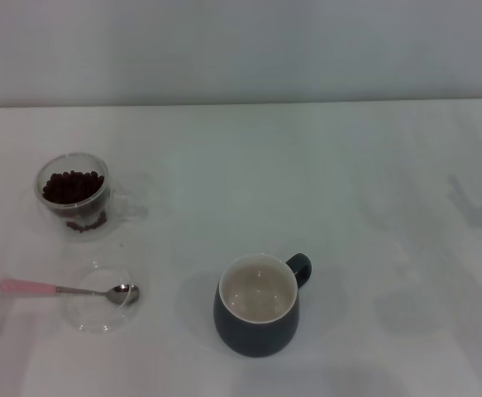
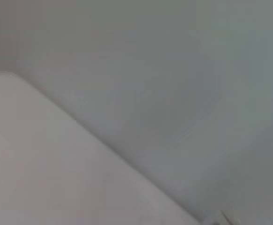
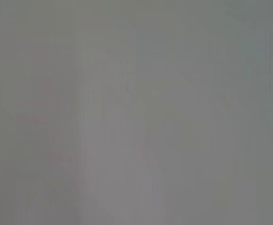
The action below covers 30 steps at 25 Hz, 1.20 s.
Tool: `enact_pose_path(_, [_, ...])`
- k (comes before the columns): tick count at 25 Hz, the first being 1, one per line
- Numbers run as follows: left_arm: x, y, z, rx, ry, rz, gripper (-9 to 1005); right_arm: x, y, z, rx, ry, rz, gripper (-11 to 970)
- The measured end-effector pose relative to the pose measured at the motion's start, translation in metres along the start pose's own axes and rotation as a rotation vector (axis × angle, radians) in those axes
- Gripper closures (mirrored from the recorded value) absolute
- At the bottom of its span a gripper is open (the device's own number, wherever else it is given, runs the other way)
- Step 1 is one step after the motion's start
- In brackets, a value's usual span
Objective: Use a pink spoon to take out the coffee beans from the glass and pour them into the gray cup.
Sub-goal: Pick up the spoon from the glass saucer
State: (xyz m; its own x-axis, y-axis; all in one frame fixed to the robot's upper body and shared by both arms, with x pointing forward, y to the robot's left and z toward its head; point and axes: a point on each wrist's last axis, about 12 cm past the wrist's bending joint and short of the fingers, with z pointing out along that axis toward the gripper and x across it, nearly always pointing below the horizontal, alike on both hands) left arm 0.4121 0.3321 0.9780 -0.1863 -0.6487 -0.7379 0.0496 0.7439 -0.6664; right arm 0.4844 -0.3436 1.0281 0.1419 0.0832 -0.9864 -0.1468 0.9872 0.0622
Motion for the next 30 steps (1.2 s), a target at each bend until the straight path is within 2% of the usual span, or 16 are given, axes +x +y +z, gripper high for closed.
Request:
enact_pose_path(1, [0.005,-0.003,0.006,0.018,0.049,0.001,134,0.0,0.0,0.001,-0.001,0.002,0.0,84])
enact_pose_path(12, [0.014,-0.011,0.012,0.066,0.136,-0.05,135,0.002,-0.001,-0.003,0.01,0.009,0.004,84])
enact_pose_path(19, [0.017,-0.011,0.011,0.06,0.166,-0.139,135,0.002,0.0,-0.003,0.006,0.01,0.003,85])
enact_pose_path(24, [0.018,-0.01,0.01,0.052,0.17,-0.161,134,0.002,0.0,-0.003,0.003,0.01,0.002,85])
enact_pose_path(25, [0.018,-0.009,0.012,0.043,0.189,-0.189,134,0.002,0.0,-0.003,0.002,0.011,0.003,85])
enact_pose_path(30, [0.018,-0.012,0.021,0.063,0.228,-0.197,136,0.003,0.0,-0.006,0.001,0.018,0.002,85])
